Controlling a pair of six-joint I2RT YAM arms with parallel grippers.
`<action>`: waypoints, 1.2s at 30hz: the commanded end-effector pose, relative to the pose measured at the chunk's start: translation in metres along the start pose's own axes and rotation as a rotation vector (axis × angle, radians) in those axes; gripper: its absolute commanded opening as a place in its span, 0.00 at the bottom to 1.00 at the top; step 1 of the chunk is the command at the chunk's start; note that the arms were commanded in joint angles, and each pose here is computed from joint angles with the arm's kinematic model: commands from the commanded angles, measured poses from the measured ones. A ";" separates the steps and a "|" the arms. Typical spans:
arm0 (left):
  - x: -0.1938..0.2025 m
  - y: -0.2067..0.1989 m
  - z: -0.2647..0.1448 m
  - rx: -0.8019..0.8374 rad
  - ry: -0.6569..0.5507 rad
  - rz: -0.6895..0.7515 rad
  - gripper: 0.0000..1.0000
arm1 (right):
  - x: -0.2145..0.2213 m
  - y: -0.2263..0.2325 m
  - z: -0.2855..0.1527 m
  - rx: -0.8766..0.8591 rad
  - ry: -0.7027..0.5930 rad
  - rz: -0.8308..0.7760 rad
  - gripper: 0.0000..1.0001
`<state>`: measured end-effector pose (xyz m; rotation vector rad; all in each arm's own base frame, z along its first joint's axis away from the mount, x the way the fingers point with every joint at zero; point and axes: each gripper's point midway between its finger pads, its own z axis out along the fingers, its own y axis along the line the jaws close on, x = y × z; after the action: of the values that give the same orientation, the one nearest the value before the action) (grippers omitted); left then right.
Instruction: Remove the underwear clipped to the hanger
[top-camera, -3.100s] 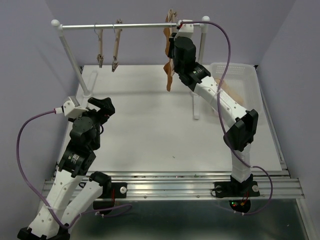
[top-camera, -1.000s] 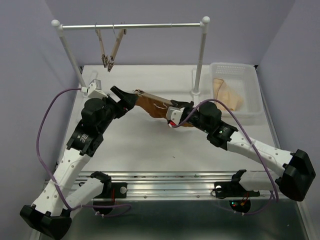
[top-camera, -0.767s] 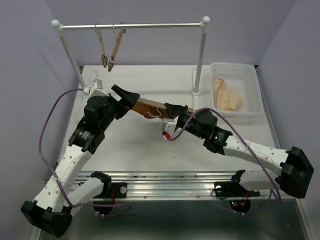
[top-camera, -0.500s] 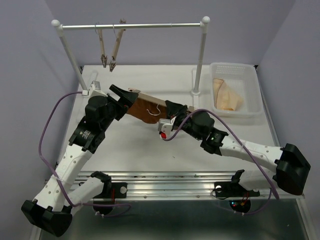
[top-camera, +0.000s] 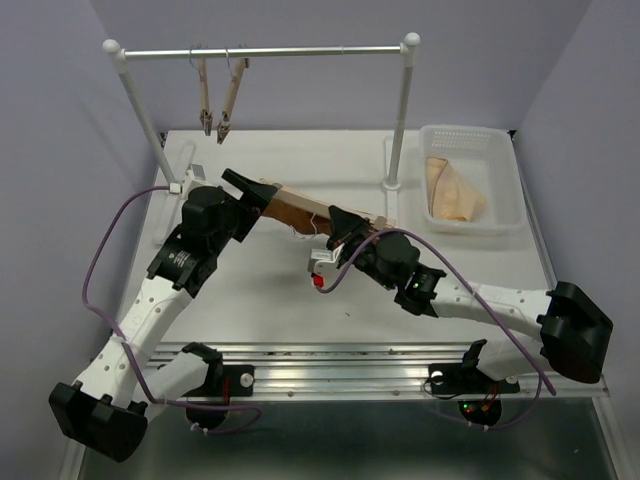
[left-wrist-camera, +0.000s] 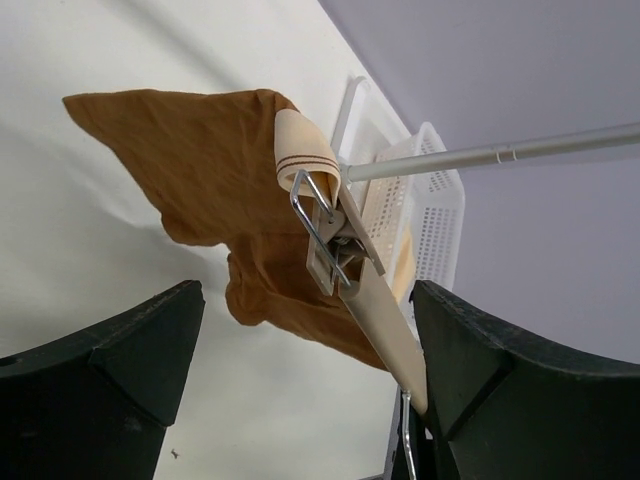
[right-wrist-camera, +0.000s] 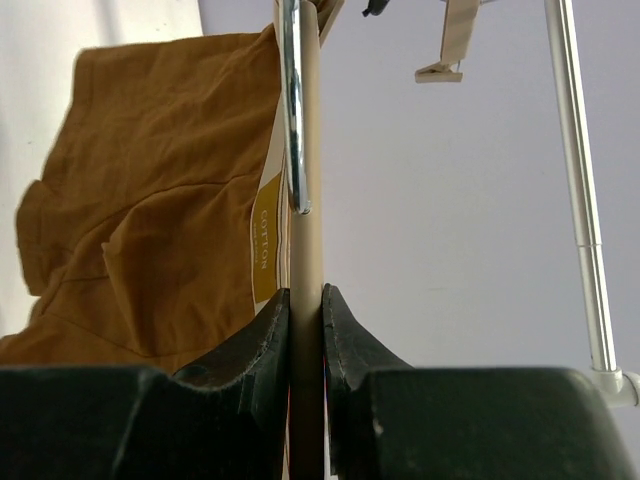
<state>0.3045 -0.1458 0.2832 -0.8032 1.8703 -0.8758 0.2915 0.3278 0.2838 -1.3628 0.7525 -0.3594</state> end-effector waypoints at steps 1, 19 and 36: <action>-0.012 -0.018 0.000 0.039 -0.041 -0.023 0.94 | -0.012 -0.038 -0.004 0.136 -0.020 -0.020 0.01; -0.014 -0.021 0.013 0.034 -0.048 -0.016 0.73 | -0.011 -0.023 -0.001 0.086 0.020 -0.073 0.01; -0.018 -0.020 0.016 0.037 -0.046 -0.001 0.53 | -0.017 -0.022 -0.001 0.081 0.013 -0.082 0.01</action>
<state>0.3229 -0.1478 0.2726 -0.8356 1.8859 -0.8515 0.2843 0.3325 0.2799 -1.4025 0.7283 -0.4431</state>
